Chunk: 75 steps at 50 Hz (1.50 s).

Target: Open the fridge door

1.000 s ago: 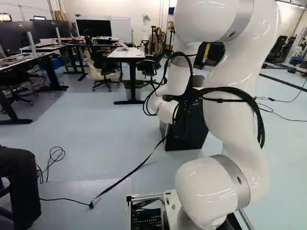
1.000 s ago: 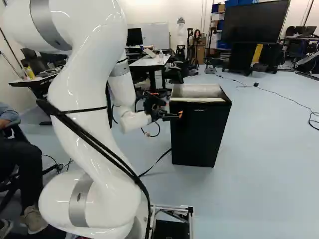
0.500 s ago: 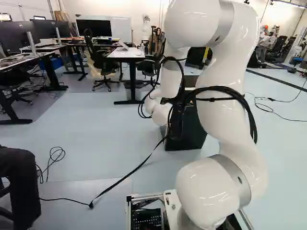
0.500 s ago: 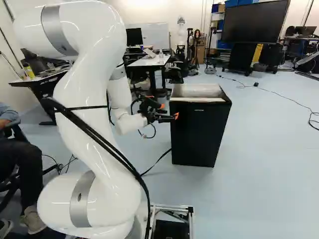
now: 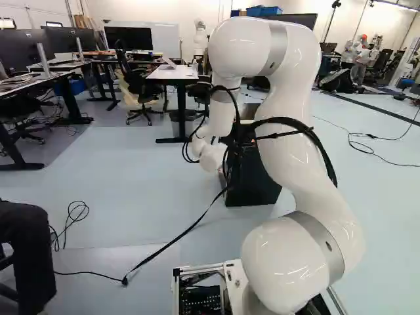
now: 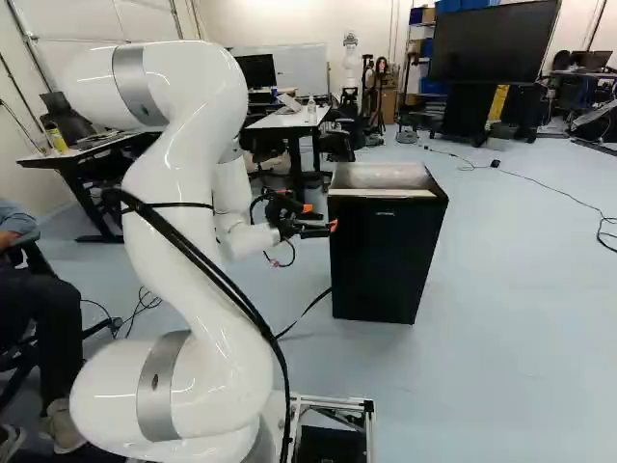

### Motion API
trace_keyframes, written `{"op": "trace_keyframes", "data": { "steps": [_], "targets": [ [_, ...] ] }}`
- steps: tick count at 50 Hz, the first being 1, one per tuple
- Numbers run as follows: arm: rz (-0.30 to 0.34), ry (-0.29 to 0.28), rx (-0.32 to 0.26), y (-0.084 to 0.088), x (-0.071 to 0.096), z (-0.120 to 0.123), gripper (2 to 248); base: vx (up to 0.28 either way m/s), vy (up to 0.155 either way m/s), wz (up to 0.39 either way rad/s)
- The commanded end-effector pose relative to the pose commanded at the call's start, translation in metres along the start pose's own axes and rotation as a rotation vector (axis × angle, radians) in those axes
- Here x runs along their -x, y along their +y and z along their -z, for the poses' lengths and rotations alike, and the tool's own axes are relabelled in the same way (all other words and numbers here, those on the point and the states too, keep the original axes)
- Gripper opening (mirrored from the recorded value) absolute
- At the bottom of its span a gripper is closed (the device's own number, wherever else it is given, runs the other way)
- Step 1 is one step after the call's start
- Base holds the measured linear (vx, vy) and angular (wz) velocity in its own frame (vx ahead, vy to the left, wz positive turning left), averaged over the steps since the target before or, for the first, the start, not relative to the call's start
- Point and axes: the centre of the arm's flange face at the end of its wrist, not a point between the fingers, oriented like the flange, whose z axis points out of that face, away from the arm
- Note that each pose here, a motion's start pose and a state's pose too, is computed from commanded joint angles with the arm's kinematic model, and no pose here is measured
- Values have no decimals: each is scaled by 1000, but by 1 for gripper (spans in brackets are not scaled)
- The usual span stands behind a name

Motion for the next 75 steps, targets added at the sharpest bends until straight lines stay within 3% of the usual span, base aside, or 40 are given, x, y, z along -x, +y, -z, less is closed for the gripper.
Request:
{"op": "trace_keyframes", "data": {
  "steps": [30,49,75],
  "targets": [
    [-66,62,52,-44,6,-31,247,0,0,0],
    [-96,88,111,-47,5,-51,247,0,0,0],
    [-109,97,145,-40,4,-69,247,0,0,0]
  ]
}}
